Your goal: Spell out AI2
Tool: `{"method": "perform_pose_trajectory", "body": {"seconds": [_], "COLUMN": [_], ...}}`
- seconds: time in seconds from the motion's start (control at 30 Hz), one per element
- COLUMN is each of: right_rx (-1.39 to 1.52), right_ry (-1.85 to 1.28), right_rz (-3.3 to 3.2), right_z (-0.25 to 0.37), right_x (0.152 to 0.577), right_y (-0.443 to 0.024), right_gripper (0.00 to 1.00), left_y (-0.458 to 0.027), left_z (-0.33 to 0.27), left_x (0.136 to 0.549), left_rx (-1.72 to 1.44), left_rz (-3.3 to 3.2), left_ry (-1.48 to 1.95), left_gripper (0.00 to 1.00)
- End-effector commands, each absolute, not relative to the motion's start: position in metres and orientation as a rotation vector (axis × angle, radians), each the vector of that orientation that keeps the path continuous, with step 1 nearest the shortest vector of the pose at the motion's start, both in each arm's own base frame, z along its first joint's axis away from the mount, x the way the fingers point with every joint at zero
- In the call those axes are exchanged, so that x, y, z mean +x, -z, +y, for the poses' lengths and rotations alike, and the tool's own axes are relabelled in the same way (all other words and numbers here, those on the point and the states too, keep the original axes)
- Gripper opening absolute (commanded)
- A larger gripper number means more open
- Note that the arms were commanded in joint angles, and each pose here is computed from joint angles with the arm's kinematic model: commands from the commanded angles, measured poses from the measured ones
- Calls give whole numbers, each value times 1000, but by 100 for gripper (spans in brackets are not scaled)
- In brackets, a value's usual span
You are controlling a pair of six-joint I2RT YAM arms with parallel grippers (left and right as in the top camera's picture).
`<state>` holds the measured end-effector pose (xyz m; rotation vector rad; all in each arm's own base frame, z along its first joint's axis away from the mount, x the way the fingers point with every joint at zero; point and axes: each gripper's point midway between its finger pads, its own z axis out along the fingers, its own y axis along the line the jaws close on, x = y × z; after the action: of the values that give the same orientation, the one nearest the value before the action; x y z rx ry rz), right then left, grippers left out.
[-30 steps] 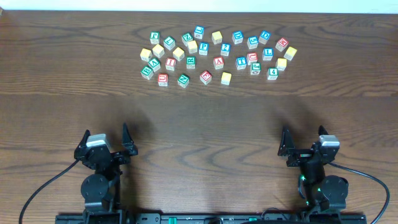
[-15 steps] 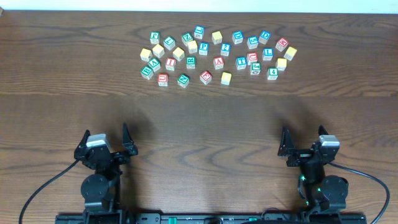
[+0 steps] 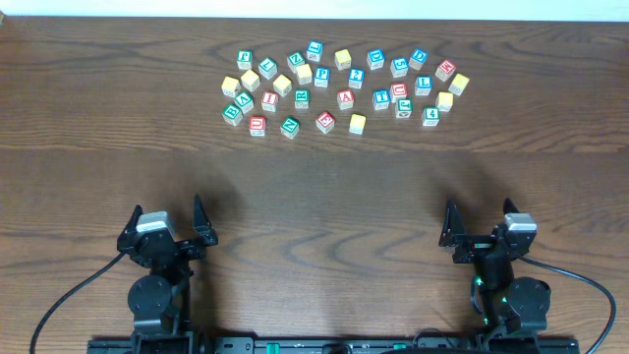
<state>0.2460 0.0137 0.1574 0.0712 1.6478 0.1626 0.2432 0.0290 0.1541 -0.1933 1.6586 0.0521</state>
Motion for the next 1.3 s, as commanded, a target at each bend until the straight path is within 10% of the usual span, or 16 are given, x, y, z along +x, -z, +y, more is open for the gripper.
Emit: {"method": "perform_pose_trajectory", "body": {"seconds": [0.0, 1.27], "right_rx": [77, 85], "right_ry": [-145, -136], "right_rz": [1650, 1649], "right_z": [11, 9], "right_x": [246, 246], "right_y": [-156, -156], "right_gripper": [99, 99], "left_y": [-135, -136], "left_z": [31, 31], "left_x": [242, 242], "left_rx": [-190, -190], "left_rz": [1721, 1721], "left_ry": [-72, -72], "left_gripper": [100, 100]}}
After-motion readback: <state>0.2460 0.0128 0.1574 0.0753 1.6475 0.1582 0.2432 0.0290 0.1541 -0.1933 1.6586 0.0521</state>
